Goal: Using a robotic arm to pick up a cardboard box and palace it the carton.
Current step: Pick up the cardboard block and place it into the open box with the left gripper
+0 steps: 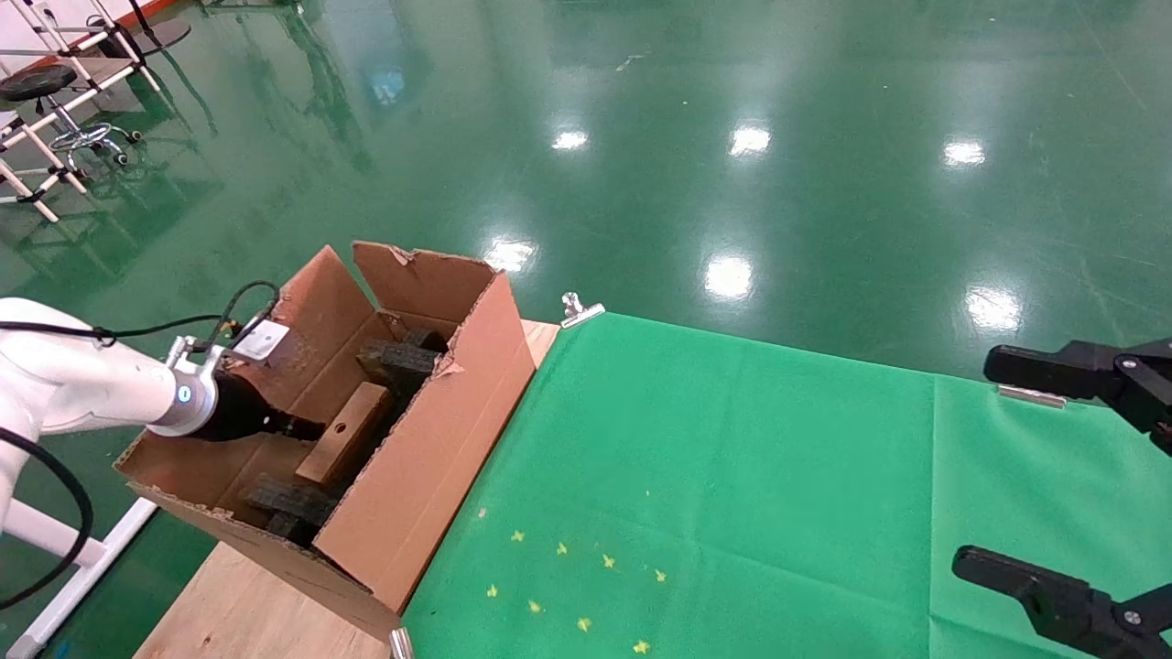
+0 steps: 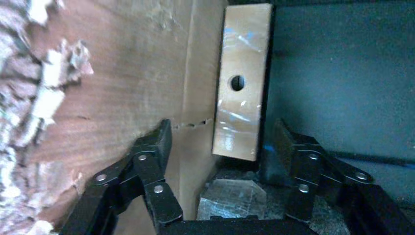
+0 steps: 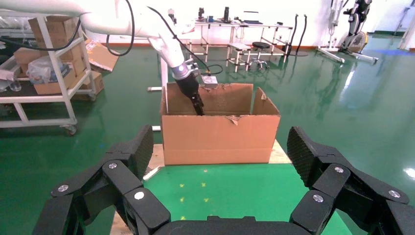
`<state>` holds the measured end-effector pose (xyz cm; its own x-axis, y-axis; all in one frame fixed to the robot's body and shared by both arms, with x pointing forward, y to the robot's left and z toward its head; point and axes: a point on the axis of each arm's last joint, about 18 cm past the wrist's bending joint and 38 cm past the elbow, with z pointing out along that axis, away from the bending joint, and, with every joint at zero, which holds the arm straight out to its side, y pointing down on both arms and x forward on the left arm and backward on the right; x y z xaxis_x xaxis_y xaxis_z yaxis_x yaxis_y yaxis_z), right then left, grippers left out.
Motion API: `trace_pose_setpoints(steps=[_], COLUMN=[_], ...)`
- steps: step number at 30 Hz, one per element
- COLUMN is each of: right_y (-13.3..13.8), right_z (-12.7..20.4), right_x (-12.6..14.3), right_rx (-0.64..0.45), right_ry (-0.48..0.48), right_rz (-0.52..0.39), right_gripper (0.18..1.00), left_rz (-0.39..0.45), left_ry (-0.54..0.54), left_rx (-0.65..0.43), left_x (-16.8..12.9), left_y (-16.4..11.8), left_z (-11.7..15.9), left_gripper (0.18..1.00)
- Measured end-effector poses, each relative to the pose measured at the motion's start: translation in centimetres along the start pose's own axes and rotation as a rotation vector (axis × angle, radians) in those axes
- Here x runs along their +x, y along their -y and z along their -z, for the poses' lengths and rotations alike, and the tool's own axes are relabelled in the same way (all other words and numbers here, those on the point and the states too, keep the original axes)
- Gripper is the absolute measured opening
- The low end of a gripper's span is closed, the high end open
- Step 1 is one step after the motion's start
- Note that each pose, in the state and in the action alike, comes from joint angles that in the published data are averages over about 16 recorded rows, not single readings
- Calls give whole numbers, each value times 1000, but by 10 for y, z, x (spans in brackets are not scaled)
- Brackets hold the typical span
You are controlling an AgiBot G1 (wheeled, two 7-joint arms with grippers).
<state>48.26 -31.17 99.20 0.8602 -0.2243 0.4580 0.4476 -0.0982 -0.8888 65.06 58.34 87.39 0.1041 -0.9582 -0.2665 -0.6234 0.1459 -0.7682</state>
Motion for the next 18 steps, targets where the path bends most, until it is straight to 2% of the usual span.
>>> trace_pose_setpoints(steps=[10,18], right_y=[0,0], right_z=[0,0], right_x=[0,0], right_rx=[0,0], right_ry=[0,0], right_rz=[0,0], right_gripper=[1001,1001], left_rz=[59,182], left_ry=[-66,-247], left_rx=[109,244], left_x=[-8,-7], left_y=[45,90], left_z=[34,87], left_gripper=[859,957])
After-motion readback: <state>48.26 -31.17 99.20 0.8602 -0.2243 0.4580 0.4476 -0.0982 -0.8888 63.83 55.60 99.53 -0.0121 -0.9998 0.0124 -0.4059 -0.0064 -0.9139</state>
